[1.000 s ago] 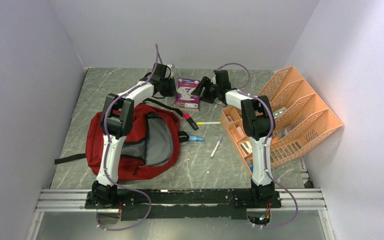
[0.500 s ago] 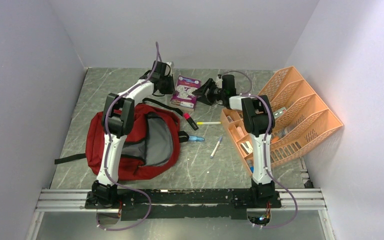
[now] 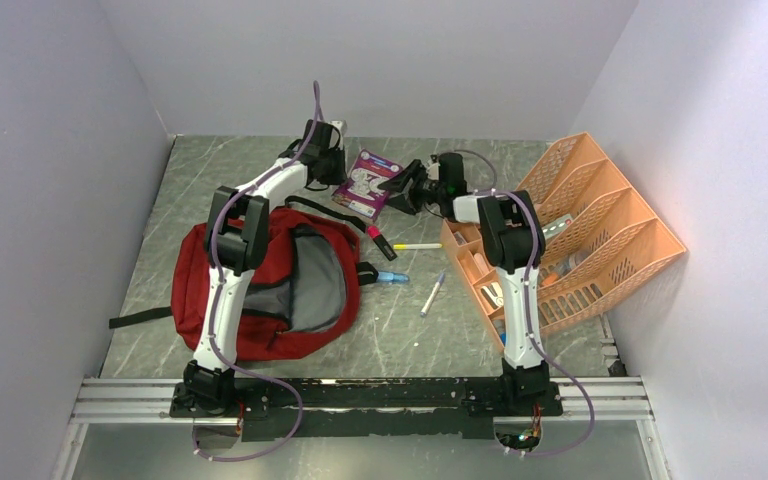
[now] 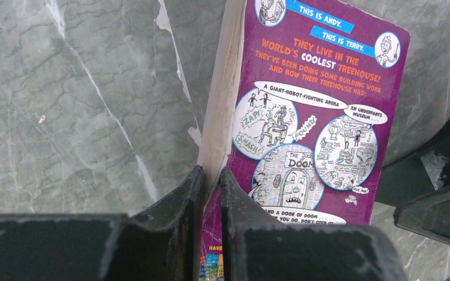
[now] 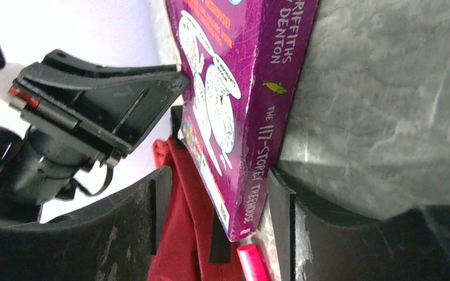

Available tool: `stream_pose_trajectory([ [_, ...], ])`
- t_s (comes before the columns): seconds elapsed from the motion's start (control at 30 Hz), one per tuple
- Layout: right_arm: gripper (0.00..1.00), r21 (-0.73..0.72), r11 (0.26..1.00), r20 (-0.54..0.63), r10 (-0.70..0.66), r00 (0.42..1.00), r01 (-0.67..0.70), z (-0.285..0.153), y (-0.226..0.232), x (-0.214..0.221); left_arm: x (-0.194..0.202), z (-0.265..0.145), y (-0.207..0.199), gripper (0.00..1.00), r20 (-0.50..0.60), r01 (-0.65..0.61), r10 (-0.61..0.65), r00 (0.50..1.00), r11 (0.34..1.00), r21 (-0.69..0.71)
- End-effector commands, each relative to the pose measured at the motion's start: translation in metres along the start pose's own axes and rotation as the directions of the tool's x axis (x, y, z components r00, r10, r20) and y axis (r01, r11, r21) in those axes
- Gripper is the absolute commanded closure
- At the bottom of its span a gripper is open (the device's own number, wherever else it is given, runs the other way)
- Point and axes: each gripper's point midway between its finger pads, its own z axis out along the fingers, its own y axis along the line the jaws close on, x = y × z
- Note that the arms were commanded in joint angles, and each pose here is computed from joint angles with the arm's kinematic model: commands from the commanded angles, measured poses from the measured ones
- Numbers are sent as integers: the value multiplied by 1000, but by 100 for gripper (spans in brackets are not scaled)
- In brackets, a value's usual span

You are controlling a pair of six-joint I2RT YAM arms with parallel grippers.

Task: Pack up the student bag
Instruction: Move the book to the center of the board, then pick up the book from the center of the board.

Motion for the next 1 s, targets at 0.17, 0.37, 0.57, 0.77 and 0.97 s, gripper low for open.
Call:
stream_pose_trajectory([
  [0.17,32,359,924,208,-213,954,128,-3,-5,-20,173,8,-6,95,-477,39,-44,878,999,-20],
  [0.37,29,481,850,197,-343,918,214,-26,-7,-34,169,-14,-48,92,-474,89,-35,880,992,93],
  [0.57,27,507,824,156,-376,914,253,-47,-6,-34,154,-28,-39,61,-435,61,-46,899,998,20],
  [0.77,26,483,830,113,-374,920,278,-55,-2,-23,147,-38,-29,40,-407,50,-65,911,998,-48],
  [0.97,26,468,834,69,-363,929,292,-57,-5,-11,152,-48,-47,35,-391,131,-114,913,991,15],
])
